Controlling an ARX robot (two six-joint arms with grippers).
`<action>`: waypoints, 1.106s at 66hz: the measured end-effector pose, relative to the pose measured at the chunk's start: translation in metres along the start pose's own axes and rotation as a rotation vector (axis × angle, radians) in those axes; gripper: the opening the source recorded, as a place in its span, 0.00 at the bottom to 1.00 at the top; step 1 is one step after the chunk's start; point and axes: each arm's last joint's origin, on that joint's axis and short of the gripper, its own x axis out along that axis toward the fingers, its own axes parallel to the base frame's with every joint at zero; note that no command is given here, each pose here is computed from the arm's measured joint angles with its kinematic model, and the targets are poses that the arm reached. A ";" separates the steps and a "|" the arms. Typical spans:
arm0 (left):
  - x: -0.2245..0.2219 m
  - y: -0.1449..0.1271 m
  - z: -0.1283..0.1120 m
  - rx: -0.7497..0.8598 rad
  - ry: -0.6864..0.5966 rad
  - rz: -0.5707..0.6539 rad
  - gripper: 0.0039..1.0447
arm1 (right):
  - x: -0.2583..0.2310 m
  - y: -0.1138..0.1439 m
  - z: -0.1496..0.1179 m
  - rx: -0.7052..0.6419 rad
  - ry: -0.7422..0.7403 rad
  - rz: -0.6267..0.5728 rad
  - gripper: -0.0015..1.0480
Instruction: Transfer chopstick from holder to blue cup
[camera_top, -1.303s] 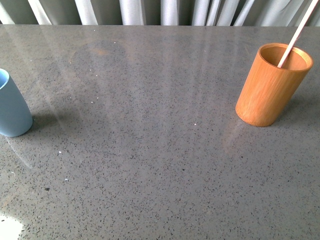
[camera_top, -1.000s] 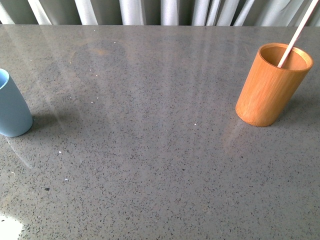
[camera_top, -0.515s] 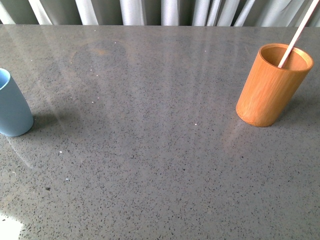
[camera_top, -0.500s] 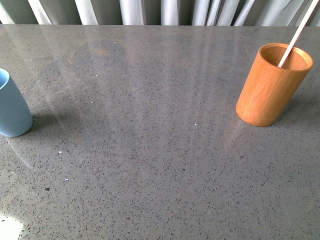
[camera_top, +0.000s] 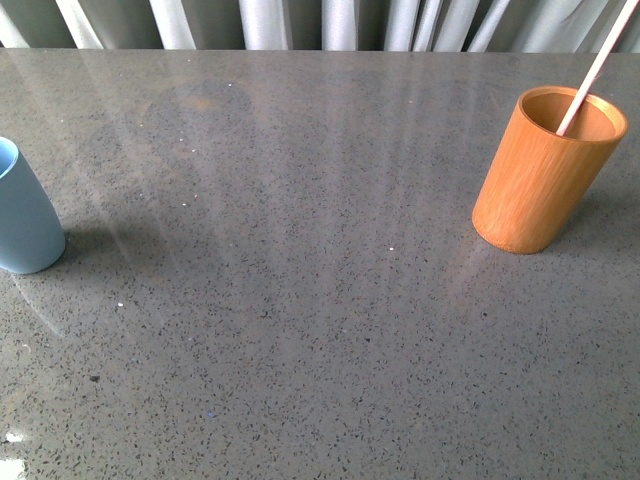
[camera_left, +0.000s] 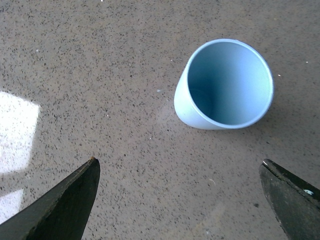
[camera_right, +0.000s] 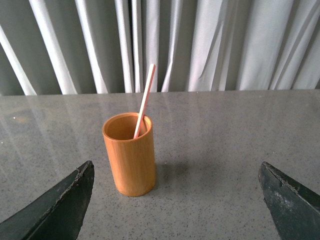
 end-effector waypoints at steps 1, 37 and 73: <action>0.003 0.001 0.002 0.003 0.006 0.005 0.92 | 0.000 0.000 0.000 0.000 0.000 0.000 0.91; 0.070 -0.003 0.049 0.055 0.118 0.004 0.92 | 0.000 0.000 0.000 0.000 0.000 0.000 0.91; 0.101 -0.005 0.049 0.063 0.227 0.032 0.92 | 0.000 0.000 0.000 0.000 0.000 0.000 0.91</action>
